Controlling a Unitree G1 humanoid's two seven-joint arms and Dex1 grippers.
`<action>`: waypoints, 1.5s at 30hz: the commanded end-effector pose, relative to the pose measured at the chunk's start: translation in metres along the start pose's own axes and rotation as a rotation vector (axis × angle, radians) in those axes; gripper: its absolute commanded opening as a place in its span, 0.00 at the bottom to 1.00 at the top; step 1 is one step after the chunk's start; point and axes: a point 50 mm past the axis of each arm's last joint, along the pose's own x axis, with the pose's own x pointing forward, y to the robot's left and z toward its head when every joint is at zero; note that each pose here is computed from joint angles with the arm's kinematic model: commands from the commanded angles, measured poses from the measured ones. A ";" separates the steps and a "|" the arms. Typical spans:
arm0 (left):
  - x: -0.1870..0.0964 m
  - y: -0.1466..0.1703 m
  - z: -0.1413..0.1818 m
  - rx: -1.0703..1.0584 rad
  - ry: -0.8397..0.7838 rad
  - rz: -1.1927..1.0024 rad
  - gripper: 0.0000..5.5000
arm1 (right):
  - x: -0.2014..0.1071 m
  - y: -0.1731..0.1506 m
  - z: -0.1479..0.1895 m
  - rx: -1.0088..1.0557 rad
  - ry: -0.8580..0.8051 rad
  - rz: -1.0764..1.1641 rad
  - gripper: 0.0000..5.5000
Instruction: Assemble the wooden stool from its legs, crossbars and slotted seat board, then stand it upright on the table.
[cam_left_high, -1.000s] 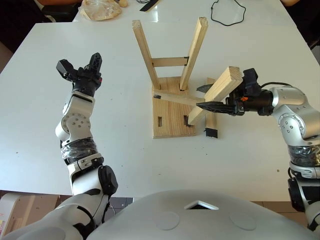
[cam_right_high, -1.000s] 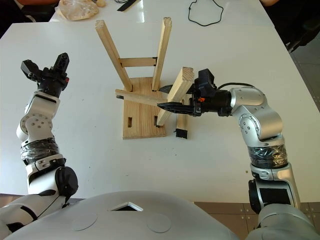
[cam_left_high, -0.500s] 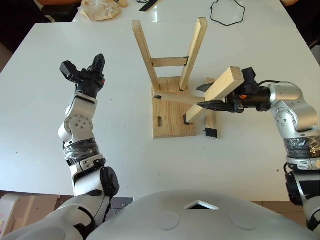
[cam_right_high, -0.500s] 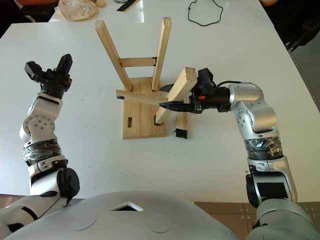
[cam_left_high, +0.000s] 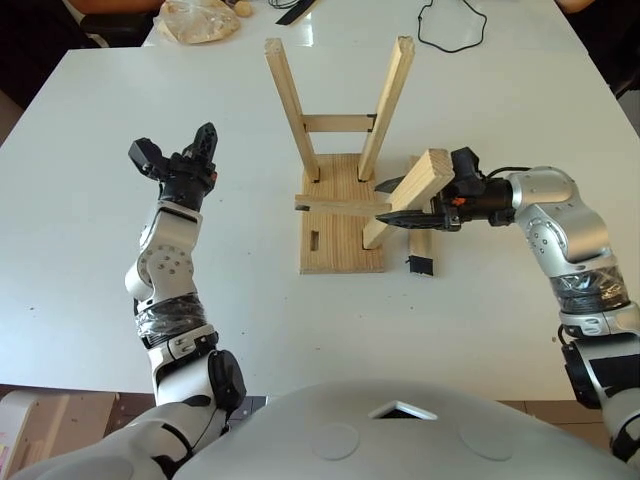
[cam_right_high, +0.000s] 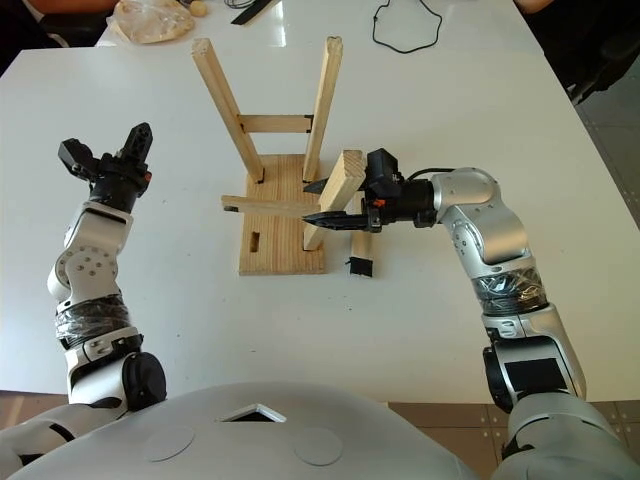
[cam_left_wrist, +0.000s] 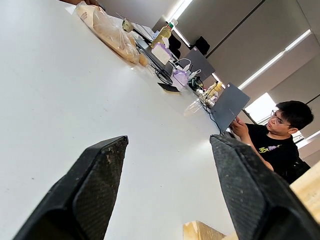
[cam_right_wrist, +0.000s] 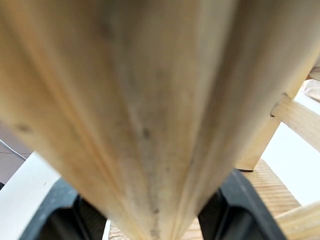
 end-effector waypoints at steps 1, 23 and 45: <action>-0.009 -0.003 -0.016 -0.016 0.016 0.017 0.55 | 0.010 0.015 -0.060 0.295 0.191 -0.001 0.37; -0.067 0.064 -0.014 -0.041 -0.200 0.357 0.55 | -0.065 0.023 -0.021 0.060 0.355 -0.369 0.65; 0.004 -0.100 0.027 2.054 -0.326 -0.486 0.55 | -0.040 0.022 -0.038 0.123 0.221 -1.313 0.65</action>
